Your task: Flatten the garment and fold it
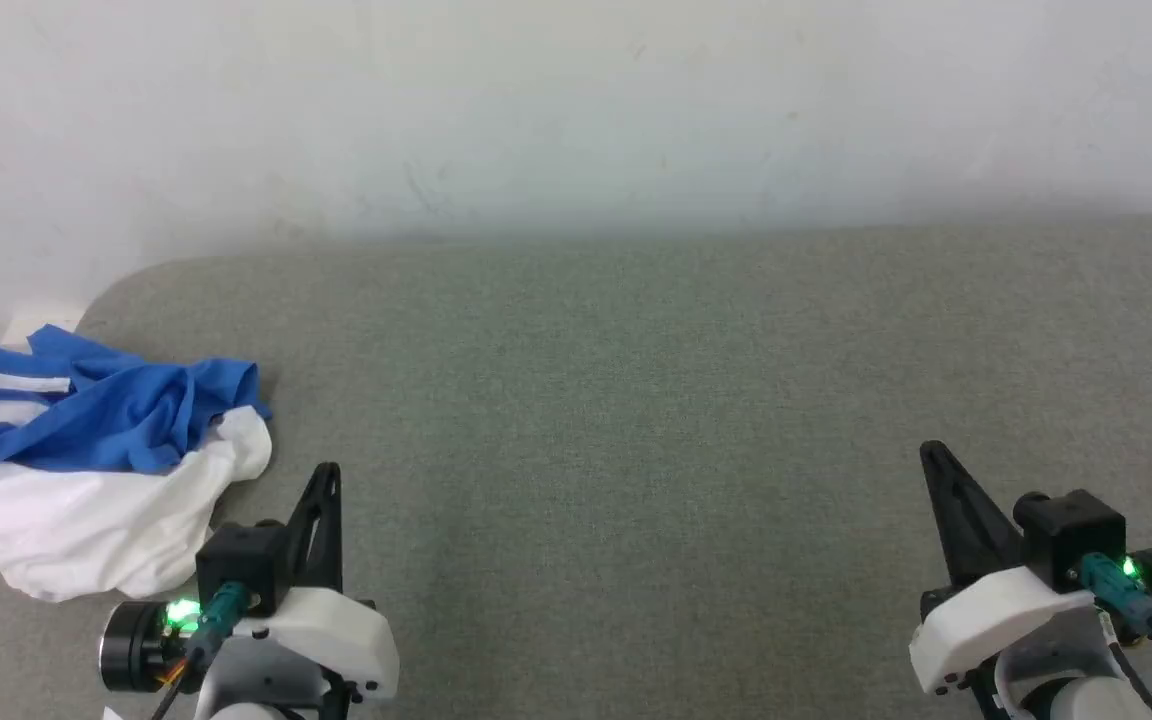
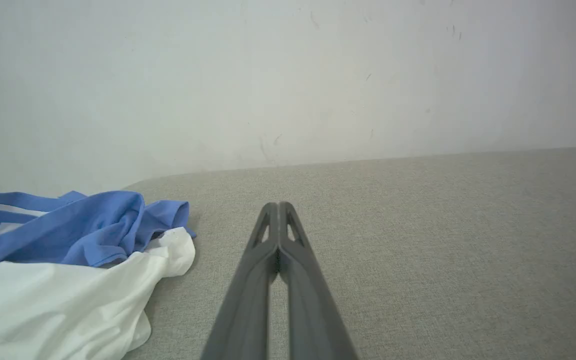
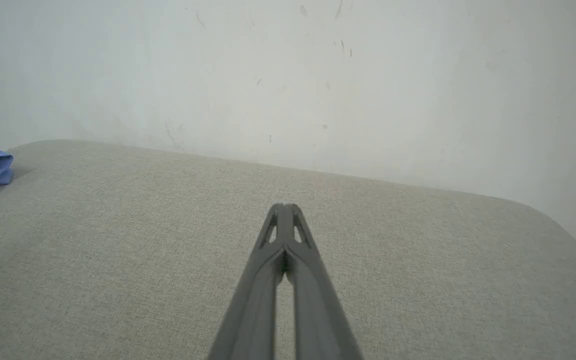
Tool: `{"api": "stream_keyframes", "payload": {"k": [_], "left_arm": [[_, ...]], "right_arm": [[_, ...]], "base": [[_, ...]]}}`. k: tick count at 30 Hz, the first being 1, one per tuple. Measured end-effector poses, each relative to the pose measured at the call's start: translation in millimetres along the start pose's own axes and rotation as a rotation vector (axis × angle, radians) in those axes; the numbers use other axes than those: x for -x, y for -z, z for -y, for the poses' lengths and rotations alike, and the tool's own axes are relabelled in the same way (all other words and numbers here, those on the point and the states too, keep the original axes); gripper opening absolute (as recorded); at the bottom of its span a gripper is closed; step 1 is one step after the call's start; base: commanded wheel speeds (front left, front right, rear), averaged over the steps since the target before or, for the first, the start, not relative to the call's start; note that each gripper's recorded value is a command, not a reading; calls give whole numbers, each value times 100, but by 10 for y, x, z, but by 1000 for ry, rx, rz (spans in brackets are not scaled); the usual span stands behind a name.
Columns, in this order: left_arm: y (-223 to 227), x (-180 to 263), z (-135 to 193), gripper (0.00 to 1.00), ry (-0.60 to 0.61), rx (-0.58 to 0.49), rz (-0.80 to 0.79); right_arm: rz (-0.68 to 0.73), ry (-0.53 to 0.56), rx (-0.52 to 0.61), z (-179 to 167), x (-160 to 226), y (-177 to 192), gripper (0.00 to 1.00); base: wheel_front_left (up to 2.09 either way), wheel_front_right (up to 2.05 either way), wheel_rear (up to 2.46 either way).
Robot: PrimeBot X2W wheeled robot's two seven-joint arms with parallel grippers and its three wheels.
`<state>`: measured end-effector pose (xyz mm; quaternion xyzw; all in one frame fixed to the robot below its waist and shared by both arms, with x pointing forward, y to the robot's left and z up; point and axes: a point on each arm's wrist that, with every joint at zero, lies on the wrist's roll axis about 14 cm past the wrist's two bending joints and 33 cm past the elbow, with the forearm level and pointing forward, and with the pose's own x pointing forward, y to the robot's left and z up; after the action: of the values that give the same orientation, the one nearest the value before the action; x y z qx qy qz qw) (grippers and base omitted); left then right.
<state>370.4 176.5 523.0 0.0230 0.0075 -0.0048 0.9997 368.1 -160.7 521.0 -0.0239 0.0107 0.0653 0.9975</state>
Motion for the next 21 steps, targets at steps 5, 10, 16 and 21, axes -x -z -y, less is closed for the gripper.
{"api": "stream_keyframes", "payload": {"k": [5, 10, 16, 21], "left_arm": [[0, 0, 0, 0, 0, 0, 0], [0, 0, 0, 0, 0, 0, 0], [0, 0, 0, 0, 0, 0, 0], [0, 0, 0, 0, 0, 0, 0]], "right_arm": [[0, 0, 0, 0, 0, 0, 0], [0, 0, 0, 0, 0, 0, 0], [0, 0, 0, 0, 0, 0, 0], [0, 0, 0, 0, 0, 0, 0]], "base": [[0, 0, 0], [0, 0, 0], [0, 0, 0], [0, 0, 0]]}}
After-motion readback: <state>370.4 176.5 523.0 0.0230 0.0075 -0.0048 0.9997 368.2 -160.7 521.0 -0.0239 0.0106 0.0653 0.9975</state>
